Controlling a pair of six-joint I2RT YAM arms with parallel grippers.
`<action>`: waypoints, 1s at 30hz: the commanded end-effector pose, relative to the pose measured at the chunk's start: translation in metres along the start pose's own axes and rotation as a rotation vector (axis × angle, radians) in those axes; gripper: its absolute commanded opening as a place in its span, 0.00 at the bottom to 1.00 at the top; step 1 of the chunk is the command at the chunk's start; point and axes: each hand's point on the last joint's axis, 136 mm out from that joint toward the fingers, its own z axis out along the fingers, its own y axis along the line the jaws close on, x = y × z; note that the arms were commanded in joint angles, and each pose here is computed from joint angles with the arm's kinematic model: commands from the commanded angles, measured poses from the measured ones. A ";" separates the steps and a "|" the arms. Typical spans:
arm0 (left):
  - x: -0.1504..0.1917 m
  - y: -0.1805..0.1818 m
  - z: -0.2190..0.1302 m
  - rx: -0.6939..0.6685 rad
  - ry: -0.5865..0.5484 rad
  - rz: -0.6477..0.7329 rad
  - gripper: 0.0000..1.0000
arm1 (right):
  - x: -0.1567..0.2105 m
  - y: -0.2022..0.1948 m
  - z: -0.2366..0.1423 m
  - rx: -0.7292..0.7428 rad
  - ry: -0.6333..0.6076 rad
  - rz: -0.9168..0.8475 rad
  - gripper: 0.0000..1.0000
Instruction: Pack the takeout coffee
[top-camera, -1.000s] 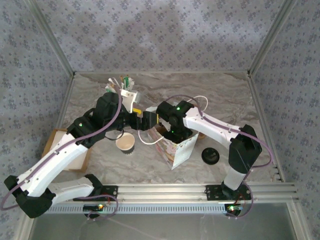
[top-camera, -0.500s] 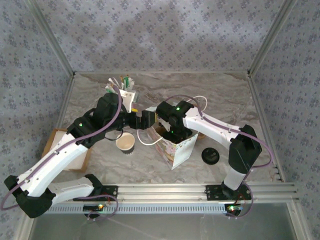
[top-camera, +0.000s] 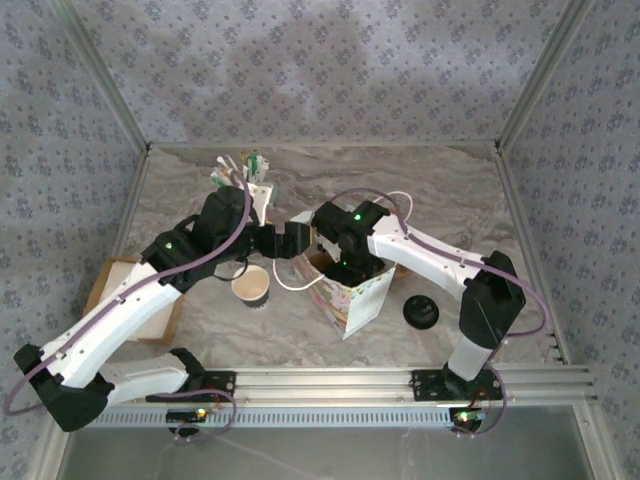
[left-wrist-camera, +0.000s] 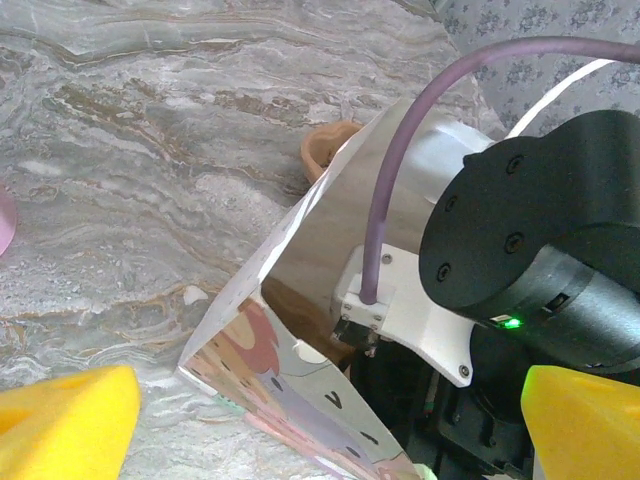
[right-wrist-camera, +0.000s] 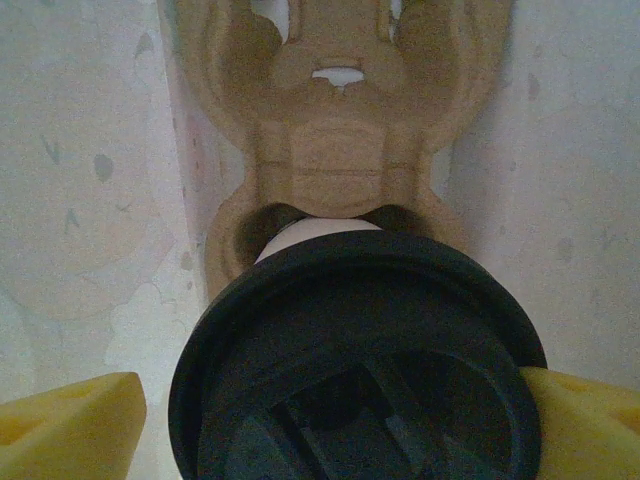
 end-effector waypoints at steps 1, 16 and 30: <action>0.002 0.003 0.001 -0.016 0.002 -0.005 0.98 | 0.000 0.004 -0.019 -0.008 -0.036 0.007 0.95; 0.005 0.006 0.004 -0.025 0.008 -0.009 0.98 | 0.000 0.006 -0.034 -0.016 -0.077 0.007 0.97; 0.013 0.005 0.012 -0.013 0.043 -0.011 0.96 | 0.001 0.003 -0.022 -0.023 -0.035 0.048 0.96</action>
